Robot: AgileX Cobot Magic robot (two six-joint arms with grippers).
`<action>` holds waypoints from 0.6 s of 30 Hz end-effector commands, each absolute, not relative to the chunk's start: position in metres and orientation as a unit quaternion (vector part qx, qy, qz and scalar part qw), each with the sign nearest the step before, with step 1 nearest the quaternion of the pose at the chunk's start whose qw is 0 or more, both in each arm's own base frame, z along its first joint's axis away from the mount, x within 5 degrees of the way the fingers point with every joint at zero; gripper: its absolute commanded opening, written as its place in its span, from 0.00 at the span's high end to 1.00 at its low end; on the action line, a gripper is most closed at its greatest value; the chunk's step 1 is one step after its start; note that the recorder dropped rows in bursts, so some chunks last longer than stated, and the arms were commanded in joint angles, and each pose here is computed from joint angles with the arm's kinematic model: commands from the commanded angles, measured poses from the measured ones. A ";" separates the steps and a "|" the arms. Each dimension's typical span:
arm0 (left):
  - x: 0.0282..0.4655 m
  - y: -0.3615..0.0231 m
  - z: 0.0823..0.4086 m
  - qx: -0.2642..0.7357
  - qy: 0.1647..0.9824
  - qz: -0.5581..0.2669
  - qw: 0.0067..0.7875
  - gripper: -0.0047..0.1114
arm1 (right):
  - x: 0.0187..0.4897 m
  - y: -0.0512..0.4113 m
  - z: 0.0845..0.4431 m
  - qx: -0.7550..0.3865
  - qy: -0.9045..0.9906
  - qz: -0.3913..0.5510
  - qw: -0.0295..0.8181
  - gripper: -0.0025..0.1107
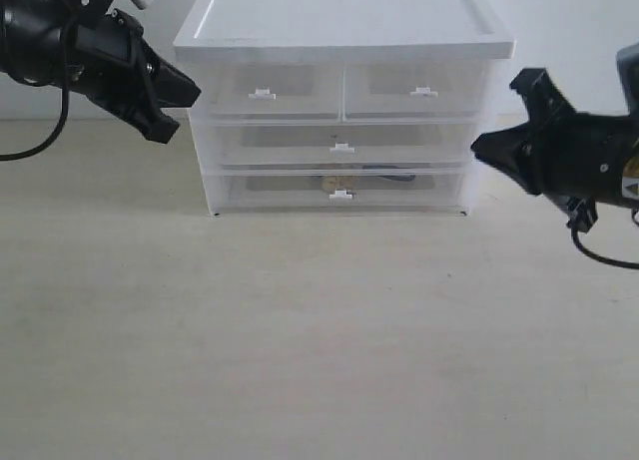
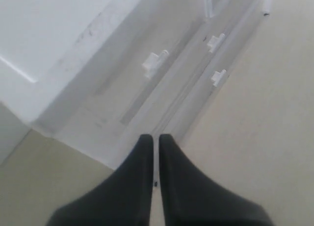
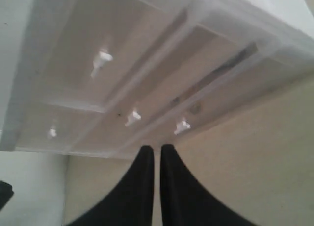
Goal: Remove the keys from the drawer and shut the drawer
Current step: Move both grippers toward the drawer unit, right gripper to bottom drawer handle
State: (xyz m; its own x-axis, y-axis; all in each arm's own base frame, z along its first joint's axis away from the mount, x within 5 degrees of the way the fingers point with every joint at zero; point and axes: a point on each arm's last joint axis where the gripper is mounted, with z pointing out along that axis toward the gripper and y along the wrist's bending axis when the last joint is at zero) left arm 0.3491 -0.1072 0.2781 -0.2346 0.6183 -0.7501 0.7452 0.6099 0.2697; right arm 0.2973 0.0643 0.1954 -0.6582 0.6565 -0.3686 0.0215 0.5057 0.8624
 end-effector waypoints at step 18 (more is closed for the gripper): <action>0.361 -0.151 0.262 0.503 0.719 0.033 0.478 0.92 | 0.348 0.143 0.110 0.134 0.773 0.576 0.229 0.98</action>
